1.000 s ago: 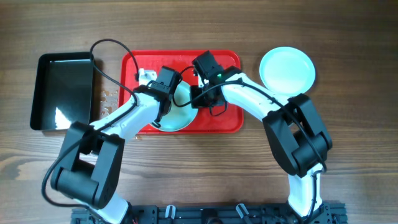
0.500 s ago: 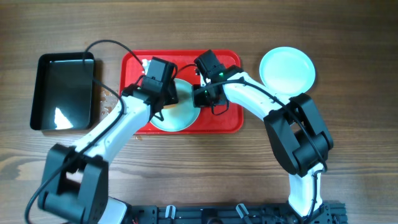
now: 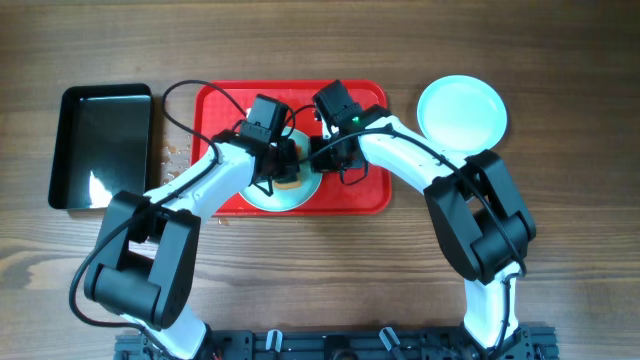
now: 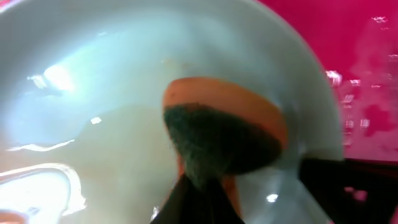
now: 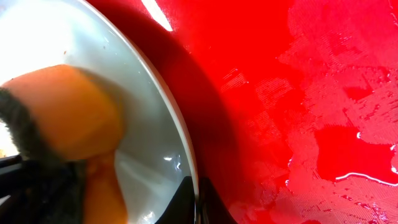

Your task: Clean dirty plates on tray and stack at the side

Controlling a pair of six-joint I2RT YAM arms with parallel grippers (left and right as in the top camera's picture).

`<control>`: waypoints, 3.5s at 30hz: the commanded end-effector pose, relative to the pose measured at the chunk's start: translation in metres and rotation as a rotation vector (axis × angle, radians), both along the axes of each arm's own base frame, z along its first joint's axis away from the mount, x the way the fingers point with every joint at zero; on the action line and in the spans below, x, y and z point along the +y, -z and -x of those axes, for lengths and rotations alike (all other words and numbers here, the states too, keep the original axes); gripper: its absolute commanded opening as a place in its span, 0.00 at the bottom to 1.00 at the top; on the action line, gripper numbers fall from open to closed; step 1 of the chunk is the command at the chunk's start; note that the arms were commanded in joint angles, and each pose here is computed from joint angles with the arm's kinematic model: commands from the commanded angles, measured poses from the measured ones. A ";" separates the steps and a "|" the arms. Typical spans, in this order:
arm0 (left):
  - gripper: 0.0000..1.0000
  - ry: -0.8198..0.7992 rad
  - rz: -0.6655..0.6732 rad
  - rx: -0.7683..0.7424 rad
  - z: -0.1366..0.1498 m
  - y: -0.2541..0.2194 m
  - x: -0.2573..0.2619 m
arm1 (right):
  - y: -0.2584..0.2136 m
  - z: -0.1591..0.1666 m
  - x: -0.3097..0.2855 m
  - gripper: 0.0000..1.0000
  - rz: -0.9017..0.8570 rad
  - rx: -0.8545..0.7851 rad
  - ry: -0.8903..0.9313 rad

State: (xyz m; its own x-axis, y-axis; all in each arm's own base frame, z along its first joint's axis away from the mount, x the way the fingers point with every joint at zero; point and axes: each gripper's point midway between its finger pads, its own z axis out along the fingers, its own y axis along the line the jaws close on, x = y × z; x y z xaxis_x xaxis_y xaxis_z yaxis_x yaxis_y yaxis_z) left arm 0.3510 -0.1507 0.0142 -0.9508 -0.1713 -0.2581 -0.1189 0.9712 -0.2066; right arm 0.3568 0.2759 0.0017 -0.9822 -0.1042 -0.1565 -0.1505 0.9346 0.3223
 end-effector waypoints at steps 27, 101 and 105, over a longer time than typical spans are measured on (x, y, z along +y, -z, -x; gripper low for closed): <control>0.04 0.000 0.044 -0.091 -0.008 -0.030 -0.006 | 0.032 0.007 -0.022 0.04 0.109 0.042 0.022; 0.04 -0.233 -0.740 -0.275 -0.005 -0.087 0.132 | 0.031 0.006 -0.022 0.05 0.106 0.048 0.051; 0.04 -0.252 -0.591 -0.342 -0.005 -0.115 0.121 | 0.015 0.000 -0.011 0.04 0.052 0.044 0.044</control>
State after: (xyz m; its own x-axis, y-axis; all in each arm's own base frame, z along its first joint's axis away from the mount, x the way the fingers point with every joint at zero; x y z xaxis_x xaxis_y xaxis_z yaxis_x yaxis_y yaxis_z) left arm 0.3548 -0.0311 0.0903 -0.8267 -0.0618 -0.5592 -0.3201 0.8690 0.3773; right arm 0.3565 0.2762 0.0028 -0.9846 -0.0930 -0.1478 -0.1370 0.9363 0.3235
